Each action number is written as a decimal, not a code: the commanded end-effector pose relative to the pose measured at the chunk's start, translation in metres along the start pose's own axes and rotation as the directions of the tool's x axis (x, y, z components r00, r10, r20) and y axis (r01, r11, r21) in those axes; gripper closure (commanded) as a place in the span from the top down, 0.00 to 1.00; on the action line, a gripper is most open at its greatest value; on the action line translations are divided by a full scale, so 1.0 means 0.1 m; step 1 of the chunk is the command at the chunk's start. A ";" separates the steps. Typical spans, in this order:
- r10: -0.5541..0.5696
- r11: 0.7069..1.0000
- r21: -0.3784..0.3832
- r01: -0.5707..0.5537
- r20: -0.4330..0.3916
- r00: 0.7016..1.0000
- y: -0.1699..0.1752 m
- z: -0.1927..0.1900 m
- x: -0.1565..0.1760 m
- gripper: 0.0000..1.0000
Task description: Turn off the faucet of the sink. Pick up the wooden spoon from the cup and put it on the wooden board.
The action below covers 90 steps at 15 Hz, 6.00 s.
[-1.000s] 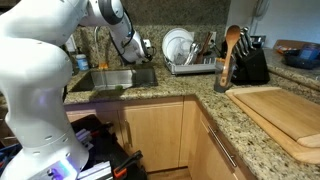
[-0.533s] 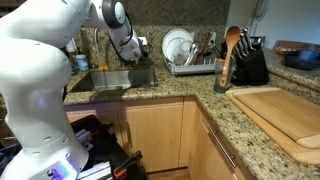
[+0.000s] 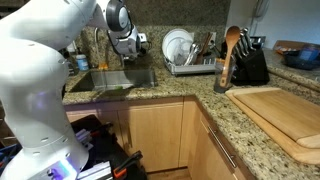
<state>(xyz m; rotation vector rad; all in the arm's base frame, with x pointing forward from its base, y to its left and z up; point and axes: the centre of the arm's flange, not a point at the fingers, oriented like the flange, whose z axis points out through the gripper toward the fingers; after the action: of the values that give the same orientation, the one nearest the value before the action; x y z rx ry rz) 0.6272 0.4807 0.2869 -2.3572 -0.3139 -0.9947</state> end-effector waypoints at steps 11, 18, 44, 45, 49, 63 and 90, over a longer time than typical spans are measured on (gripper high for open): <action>0.153 0.986 0.055 -0.155 0.041 0.987 0.14 -0.12 -0.10 1.00; 0.175 0.980 0.089 -0.179 0.052 0.983 -0.25 -0.03 -0.29 1.00; -0.021 0.992 -0.125 0.029 0.063 0.998 0.09 0.01 -0.41 1.00; -0.043 0.991 -0.126 0.046 0.025 0.999 0.08 -0.03 -0.23 1.00; -0.035 0.991 -0.125 0.042 0.054 0.998 0.09 0.06 -0.41 1.00; 0.142 0.989 0.050 -0.138 -0.089 0.986 0.02 0.05 -0.33 1.00; 0.162 0.986 -0.023 -0.164 -0.090 0.983 0.01 -1.77 1.04 1.00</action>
<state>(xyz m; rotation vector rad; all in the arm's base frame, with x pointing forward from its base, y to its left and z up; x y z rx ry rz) 0.6268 0.3975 0.4408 -2.2720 -0.0620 -1.1141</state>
